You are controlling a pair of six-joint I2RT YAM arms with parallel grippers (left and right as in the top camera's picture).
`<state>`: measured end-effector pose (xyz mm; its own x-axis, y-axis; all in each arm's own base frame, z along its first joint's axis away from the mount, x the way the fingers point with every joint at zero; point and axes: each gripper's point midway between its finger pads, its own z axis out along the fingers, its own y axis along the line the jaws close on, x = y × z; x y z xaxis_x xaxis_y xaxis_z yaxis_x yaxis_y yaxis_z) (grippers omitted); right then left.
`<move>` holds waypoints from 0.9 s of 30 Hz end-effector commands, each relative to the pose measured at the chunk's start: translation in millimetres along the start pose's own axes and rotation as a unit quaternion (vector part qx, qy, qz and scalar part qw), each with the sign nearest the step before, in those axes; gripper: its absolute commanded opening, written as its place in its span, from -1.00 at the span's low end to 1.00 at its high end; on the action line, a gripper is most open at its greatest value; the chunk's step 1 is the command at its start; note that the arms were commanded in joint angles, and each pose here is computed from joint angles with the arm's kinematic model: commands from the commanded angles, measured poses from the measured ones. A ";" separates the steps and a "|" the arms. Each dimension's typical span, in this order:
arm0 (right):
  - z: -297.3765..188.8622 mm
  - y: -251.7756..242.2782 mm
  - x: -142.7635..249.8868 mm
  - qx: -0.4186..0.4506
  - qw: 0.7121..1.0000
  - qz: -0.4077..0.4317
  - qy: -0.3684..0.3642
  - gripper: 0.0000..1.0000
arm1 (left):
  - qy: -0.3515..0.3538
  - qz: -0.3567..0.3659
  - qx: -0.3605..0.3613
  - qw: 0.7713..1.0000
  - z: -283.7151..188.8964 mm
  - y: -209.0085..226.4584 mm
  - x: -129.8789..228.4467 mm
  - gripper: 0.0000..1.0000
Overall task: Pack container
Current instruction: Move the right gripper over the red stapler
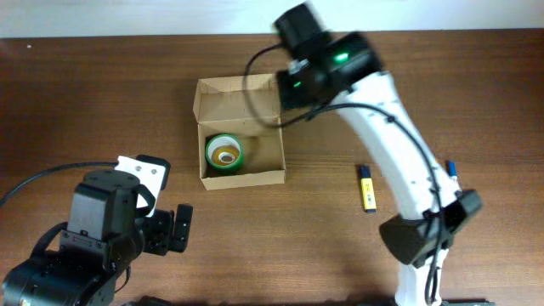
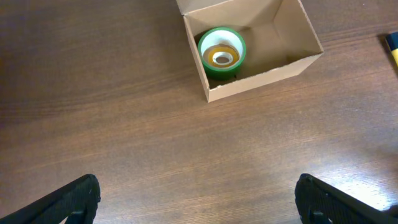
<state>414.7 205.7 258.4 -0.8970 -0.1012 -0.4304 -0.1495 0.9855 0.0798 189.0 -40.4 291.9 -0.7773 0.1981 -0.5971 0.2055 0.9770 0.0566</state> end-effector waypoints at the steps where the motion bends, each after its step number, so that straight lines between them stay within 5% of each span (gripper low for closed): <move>1: -24.2 -42.7 -16.2 0.025 0.999 0.027 -0.029 0.43 | -0.002 0.009 0.005 1.000 -1.1 -1.3 -0.5 1.00; 4: -30.5 -92.2 -14.4 0.053 0.996 0.063 -0.016 0.75 | -0.002 0.009 0.005 1.000 -1.1 -1.2 -0.5 1.00; 17: -29.2 -194.9 -19.0 0.115 0.987 0.109 -0.016 0.78 | -0.002 0.009 0.005 1.000 -1.2 -1.3 -0.5 1.00; 27: 101.6 -250.2 11.4 0.133 0.986 0.097 0.011 0.91 | -0.002 0.009 0.005 1.000 -1.1 -1.3 -0.5 1.00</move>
<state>488.1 -19.0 147.5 -0.9061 0.0946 -0.4123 0.1311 0.9895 -0.0610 189.1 -40.5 292.0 -0.7768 0.1983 -0.5977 0.2058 0.9770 0.0567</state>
